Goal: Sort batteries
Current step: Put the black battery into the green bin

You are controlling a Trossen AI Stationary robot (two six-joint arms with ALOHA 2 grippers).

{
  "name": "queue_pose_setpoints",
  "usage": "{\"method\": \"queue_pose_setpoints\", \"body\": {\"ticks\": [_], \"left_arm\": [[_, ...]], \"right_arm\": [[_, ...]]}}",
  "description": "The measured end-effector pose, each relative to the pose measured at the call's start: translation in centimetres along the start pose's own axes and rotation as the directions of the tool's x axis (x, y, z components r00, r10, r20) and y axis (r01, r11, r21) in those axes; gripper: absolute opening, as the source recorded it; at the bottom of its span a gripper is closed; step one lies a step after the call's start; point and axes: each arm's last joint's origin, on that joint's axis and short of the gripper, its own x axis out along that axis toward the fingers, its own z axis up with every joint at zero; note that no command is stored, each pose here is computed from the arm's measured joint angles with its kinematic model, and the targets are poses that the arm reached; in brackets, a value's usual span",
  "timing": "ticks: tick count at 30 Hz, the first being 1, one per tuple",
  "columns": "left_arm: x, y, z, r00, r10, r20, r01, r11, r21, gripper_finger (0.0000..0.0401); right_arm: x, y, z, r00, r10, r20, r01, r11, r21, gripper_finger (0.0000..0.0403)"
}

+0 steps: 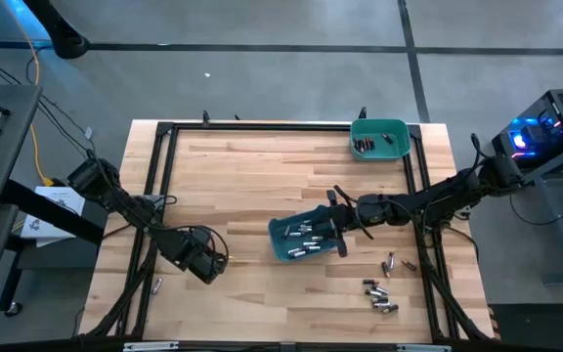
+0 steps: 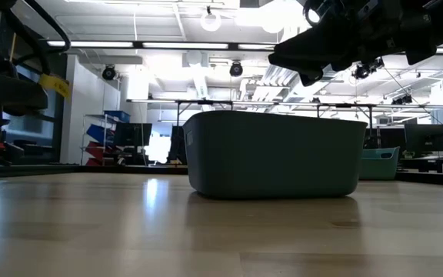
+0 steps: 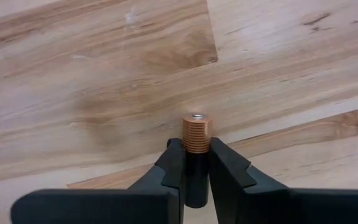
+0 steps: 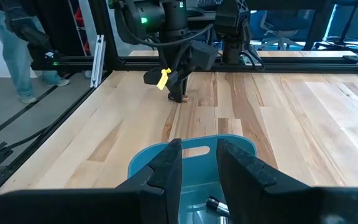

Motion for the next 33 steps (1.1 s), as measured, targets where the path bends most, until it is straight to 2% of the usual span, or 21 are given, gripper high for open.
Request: {"method": "queue_pose_setpoints", "body": {"ticks": [10,14,17,19,20,23,25,26,27,30,31,33], "left_arm": [[-0.3,0.1,0.1,1.0,-0.01,0.021,0.01,1.0,-0.006,0.0035],[-1.5,0.4,0.8,0.989,-0.04,0.14,0.042,0.999,-0.007,0.0035],[-2.9,0.3,1.3,0.954,-0.151,0.26,0.156,0.988,0.003,0.0035],[-3.9,0.4,1.8,0.893,-0.227,0.388,0.236,0.971,0.026,0.0035],[-4.4,0.3,2.1,0.847,-0.27,0.459,0.28,0.959,0.049,0.0035],[-6.0,0.0,2.9,0.658,-0.382,0.649,0.373,0.914,0.16,0.0035],[-6.8,-0.7,3.3,0.528,-0.426,0.735,0.385,0.891,0.24,0.0035],[-7.2,-1.2,3.5,0.478,-0.441,0.759,0.38,0.883,0.274,0.0035],[-7.6,-1.7,3.7,0.445,-0.456,0.771,0.362,0.879,0.31,0.0035],[-8.7,-3.9,4.2,0.389,-0.53,0.754,0.306,0.846,0.437,0.0035],[-9.2,-4.8,4.4,0.365,-0.572,0.734,0.291,0.819,0.494,0.0035],[-10.5,-6.4,4.9,0.303,-0.676,0.672,0.251,0.737,0.628,0.0035]], "right_arm": [[0.0,0.0,0.0,1.0,0.0,0.0,0.0,1.0,-0.003,0.0094],[0.0,0.0,0.0,1.0,0.0,-0.002,0.0,1.0,0.0,0.0094],[0.0,0.0,-0.1,1.0,-0.001,-0.009,0.001,1.0,-0.002,0.0094],[0.0,0.0,-0.1,1.0,0.0,-0.007,0.0,1.0,-0.007,0.0094],[0.0,0.0,0.0,1.0,0.0,-0.002,0.0,1.0,-0.005,0.0094],[0.0,0.0,0.2,1.0,0.001,0.025,-0.002,1.0,0.029,0.0094],[0.0,0.0,0.6,0.998,0.003,0.065,-0.006,0.999,0.048,0.0094],[0.0,0.0,0.9,0.995,0.004,0.096,-0.009,0.999,0.053,0.0095],[-0.1,0.1,1.2,0.992,0.006,0.127,-0.012,0.999,0.053,0.0097],[-0.2,0.1,1.9,0.98,0.014,0.196,-0.022,0.999,0.037,0.0114],[-0.2,0.1,2.0,0.978,0.019,0.209,-0.027,0.999,0.034,0.0123],[-0.3,0.1,2.2,0.974,0.02,0.226,-0.026,0.999,0.027,0.0147]]}}
